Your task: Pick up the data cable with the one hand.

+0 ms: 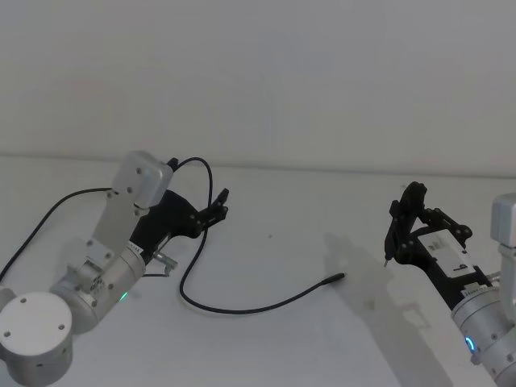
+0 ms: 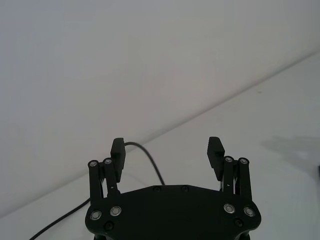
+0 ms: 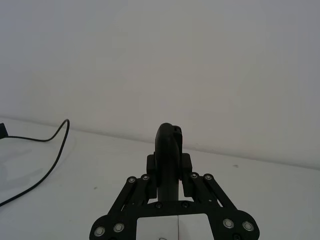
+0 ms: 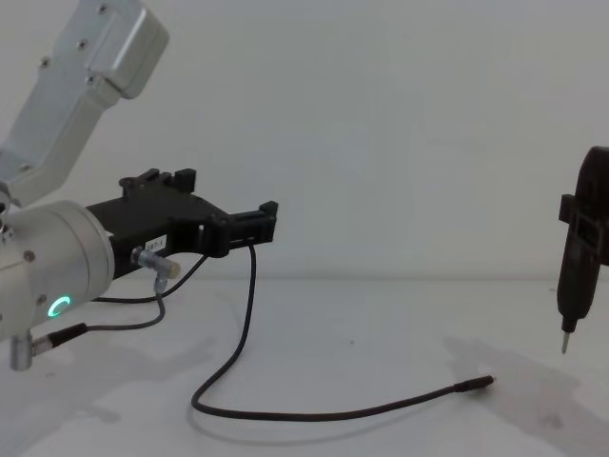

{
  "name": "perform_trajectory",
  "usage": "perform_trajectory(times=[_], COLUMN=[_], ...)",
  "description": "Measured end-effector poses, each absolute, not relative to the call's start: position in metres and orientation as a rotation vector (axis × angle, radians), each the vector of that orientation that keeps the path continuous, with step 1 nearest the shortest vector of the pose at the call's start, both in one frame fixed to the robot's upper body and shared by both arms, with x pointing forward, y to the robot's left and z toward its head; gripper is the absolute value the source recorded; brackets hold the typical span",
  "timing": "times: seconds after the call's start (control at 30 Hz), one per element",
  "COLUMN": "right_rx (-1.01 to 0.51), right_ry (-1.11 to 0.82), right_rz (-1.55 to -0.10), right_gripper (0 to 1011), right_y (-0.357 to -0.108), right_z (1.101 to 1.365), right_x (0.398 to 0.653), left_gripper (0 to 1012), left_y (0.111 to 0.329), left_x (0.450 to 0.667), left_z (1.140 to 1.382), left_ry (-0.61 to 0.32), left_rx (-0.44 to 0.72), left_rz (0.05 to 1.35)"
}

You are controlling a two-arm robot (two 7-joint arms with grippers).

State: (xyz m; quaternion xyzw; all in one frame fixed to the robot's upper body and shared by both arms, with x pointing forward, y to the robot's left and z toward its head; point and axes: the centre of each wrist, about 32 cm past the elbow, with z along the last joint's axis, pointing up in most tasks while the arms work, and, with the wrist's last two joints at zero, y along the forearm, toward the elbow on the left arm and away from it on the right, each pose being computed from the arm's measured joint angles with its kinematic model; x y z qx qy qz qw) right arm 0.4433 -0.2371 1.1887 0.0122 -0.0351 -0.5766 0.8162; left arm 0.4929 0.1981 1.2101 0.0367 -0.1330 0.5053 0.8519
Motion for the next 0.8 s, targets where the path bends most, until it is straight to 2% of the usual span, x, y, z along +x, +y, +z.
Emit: perform_trajectory(times=[0.37, 0.8], right_rx=[0.026, 0.026], right_ry=[-0.075, -0.075], right_rz=[-1.229, -1.229], right_gripper=[268, 268], right_y=[-0.237, -0.237], right_z=[1.189, 1.189], right_x=[0.443, 0.443], left_gripper=[1001, 1001], left_y=[0.202, 0.214], left_x=[0.495, 0.499], left_z=[1.223, 1.246], left_ry=[-0.316, -0.378], left_rx=[0.126, 0.241], left_rz=[0.927, 0.71])
